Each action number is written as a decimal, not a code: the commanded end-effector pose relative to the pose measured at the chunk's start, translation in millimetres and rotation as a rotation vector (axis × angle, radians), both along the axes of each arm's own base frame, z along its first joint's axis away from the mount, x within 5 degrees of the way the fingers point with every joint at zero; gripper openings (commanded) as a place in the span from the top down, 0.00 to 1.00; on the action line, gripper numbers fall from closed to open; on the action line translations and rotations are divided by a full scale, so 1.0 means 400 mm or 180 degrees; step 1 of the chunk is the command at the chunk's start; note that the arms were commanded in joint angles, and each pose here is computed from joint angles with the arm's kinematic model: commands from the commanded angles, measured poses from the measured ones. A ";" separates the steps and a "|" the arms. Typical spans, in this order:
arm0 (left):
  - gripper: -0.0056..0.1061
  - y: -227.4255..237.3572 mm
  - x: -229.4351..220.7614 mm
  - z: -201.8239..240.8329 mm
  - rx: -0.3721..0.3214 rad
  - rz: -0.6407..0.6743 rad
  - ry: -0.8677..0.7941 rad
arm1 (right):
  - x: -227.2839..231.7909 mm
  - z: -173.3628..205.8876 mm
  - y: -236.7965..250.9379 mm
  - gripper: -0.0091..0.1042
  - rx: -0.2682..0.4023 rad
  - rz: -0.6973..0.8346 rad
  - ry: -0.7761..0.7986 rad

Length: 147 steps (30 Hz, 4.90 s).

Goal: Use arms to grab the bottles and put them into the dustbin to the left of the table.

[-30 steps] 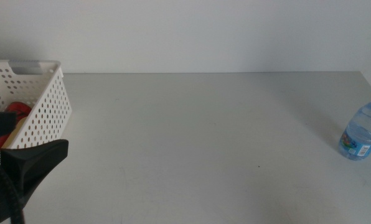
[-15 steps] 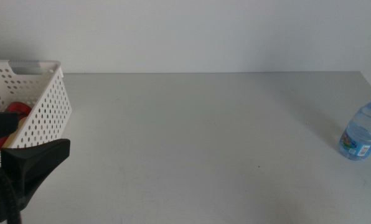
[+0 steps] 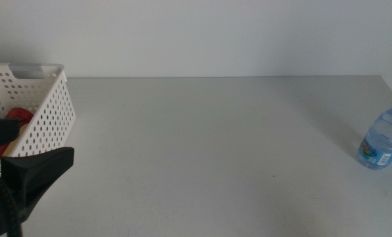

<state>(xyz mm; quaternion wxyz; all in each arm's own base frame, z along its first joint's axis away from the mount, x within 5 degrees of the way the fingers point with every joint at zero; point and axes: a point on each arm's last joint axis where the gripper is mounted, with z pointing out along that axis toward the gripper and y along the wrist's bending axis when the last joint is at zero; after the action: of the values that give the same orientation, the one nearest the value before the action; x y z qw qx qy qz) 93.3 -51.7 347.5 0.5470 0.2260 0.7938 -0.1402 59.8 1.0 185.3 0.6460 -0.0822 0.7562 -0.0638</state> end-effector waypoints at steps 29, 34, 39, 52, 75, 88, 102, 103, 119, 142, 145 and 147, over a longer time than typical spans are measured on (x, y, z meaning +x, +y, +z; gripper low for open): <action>0.15 -0.001 0.005 0.035 -0.0226 0.0050 -0.0227 | 0.212 -0.008 -0.020 0.23 0.0634 -0.0333 -0.0303; 0.15 -0.001 0.005 0.035 -0.0226 0.0050 -0.0227 | 0.233 -0.032 -0.016 0.23 0.0648 -0.0270 -0.0233; 0.15 -0.001 0.005 0.035 -0.0226 0.0050 -0.0227 | 0.252 -0.036 -0.013 0.23 0.0614 -0.0195 -0.0486; 0.15 -0.001 0.005 0.035 -0.0226 0.0050 -0.0227 | 0.391 -0.035 -0.051 0.23 0.0437 -0.0690 -0.0625; 0.15 -0.001 0.005 0.035 -0.0230 0.0051 -0.0225 | 0.603 -0.101 -0.064 0.29 0.0382 -0.0838 -0.0626; 0.15 -0.001 0.005 0.036 -0.0236 0.0053 -0.0235 | 0.680 0.001 0.110 0.93 0.0528 0.0672 -0.0876; 0.15 -0.001 0.005 0.036 -0.0236 0.0053 -0.0235 | 0.894 0.156 0.562 0.93 0.0913 0.2500 -0.0649; 0.15 -0.001 0.005 0.036 -0.0236 0.0053 -0.0235 | 0.899 0.151 0.590 0.93 0.0911 0.2598 -0.0657; 0.15 -0.001 0.005 0.036 -0.0237 0.0054 -0.0237 | 0.922 0.034 0.751 0.92 0.0775 0.2962 -0.0480; 0.15 -0.001 0.005 0.036 -0.0237 0.0054 -0.0237 | 0.908 0.032 0.744 0.16 0.0457 0.2842 0.0178; 0.15 -0.001 0.005 0.036 -0.0227 0.0050 -0.0242 | 0.895 0.046 0.728 0.18 0.0482 0.2758 0.0359; 0.15 -0.001 0.005 0.036 -0.0228 0.0051 -0.0243 | 0.879 0.061 0.712 0.20 0.0473 0.2715 0.0409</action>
<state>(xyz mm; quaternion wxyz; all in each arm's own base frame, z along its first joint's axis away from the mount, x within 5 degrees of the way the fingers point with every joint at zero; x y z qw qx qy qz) 93.5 -51.7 347.8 0.5483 0.2256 0.7929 -0.1403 416.1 289.7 153.1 0.5243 -0.3513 0.7341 0.2505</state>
